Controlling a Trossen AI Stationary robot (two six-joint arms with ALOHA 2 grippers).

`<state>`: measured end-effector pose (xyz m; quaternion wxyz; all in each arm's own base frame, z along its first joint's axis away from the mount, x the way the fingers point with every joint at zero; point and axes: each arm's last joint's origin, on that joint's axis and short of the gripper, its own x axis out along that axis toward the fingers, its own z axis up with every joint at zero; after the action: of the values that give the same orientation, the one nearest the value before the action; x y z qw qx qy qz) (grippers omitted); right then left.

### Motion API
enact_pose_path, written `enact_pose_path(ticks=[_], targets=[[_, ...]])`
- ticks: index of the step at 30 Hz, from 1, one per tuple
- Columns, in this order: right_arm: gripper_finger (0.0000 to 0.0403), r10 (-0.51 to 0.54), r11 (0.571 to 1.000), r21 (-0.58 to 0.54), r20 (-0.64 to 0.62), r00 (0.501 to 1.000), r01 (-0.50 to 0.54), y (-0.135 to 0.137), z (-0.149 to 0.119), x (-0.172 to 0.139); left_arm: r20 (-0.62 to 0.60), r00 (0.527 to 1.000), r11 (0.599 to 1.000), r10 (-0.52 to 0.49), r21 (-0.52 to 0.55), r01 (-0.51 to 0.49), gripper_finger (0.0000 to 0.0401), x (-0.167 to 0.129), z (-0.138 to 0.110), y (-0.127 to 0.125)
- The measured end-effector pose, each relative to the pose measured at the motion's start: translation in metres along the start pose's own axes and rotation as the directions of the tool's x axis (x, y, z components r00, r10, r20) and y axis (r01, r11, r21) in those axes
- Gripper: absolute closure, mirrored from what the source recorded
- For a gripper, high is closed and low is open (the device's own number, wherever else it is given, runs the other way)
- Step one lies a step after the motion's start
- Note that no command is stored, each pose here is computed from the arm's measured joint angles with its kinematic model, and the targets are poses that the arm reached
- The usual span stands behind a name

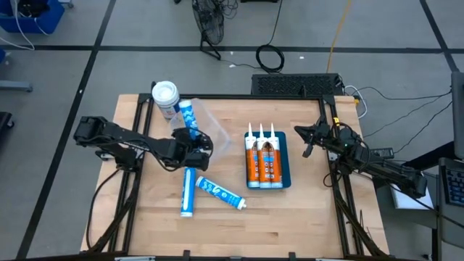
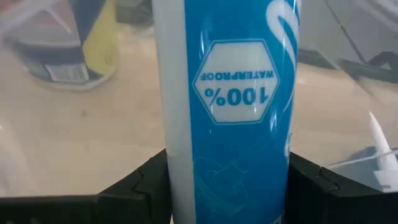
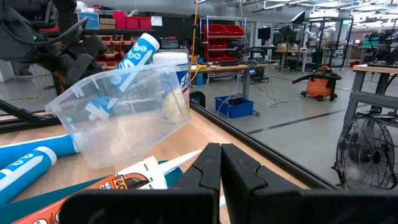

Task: Pick & place silicon tubes, Sealant and Lysol wipes
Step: Put the left blue sealant into the transparent bin

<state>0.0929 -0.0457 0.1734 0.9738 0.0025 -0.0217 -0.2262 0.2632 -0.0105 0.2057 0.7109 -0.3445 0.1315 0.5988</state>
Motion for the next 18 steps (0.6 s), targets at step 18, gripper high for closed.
enact_pose_path(ticks=[18], targets=[[0.0403, 0.000, 1.000, 0.000, -0.001, 1.000, 0.000, 0.000, 0.000, 0.000, -0.090, 0.994, 0.987, -0.057, 0.145, 0.070, 0.0146, -0.011, 0.011, -0.019]])
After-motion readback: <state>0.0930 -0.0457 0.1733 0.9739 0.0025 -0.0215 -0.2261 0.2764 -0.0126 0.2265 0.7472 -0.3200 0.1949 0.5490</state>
